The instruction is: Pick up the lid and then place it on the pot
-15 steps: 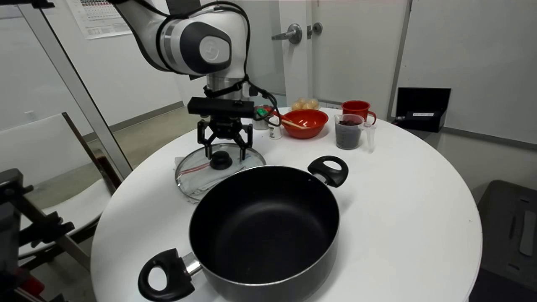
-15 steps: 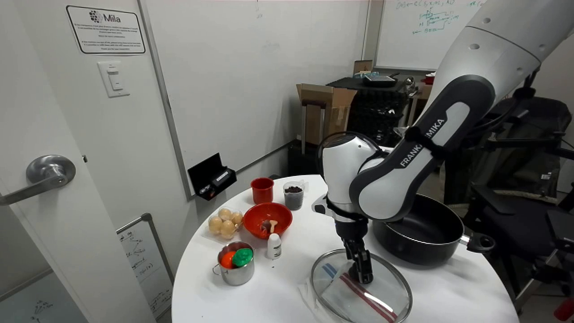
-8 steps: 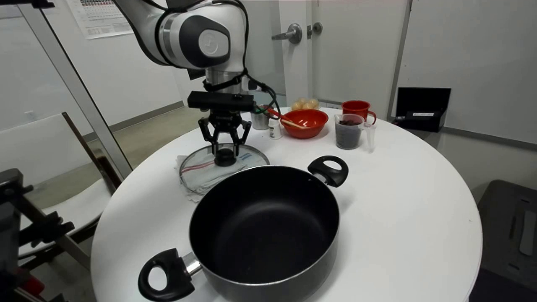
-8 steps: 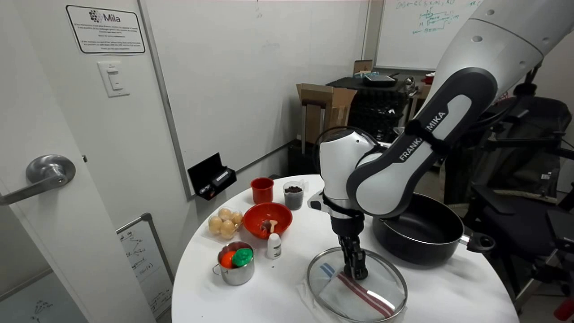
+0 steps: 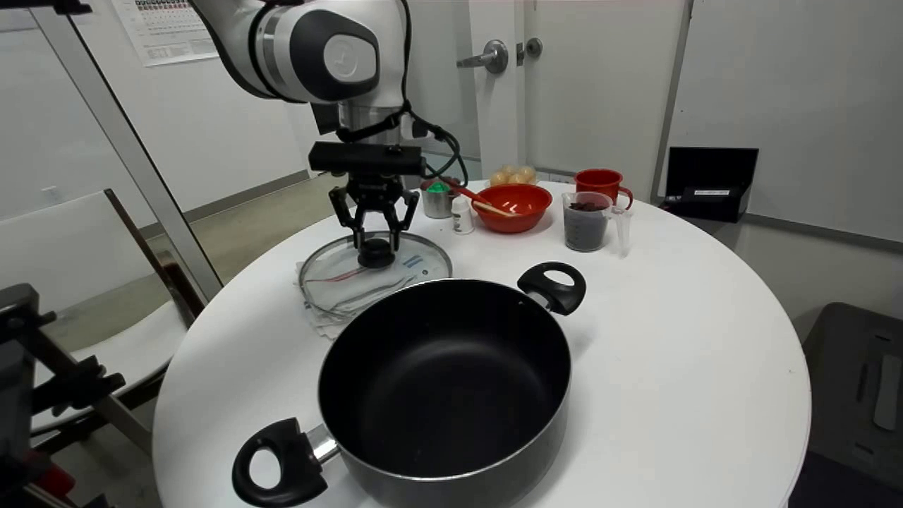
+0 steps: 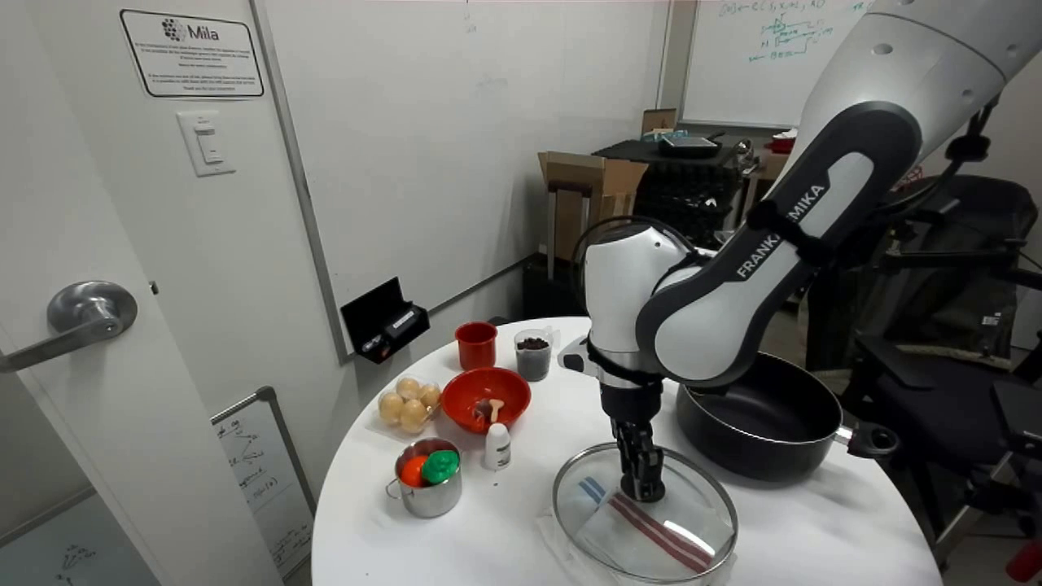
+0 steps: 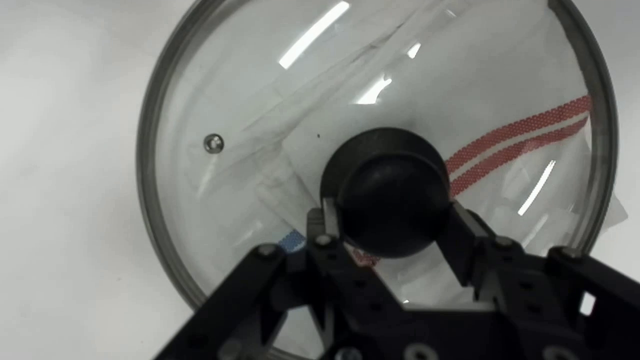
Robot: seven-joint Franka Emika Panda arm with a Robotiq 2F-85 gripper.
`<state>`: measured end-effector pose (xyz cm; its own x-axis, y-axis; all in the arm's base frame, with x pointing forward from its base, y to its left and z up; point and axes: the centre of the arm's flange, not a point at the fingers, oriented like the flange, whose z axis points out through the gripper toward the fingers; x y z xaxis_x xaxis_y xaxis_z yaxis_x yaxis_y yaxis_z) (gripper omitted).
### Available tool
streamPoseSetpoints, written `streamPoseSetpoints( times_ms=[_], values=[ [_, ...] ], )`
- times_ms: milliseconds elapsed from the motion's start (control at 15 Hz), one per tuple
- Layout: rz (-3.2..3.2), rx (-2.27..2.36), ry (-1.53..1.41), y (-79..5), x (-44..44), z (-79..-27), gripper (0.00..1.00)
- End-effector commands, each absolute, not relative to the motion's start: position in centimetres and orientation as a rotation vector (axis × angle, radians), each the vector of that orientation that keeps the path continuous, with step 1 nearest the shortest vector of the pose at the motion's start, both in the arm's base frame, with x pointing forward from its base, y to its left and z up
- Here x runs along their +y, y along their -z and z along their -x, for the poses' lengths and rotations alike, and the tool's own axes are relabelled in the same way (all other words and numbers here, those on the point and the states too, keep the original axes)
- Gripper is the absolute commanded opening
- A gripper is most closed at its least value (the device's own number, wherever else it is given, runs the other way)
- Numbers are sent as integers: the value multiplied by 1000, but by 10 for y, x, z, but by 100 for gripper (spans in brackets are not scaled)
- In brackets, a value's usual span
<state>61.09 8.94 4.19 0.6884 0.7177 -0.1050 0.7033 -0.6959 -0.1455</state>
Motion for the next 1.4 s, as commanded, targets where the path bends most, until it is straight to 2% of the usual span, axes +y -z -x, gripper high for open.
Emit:
streamPoseSetpoints(
  times_ms=[0, 667, 1333],
  values=[
    [2815, -1215, -162, -96, 91, -593, 25],
    [2905, -1123, -53, -183, 83, -599, 25],
    [3051, -608, -74, -186, 0, -602, 25]
  ],
)
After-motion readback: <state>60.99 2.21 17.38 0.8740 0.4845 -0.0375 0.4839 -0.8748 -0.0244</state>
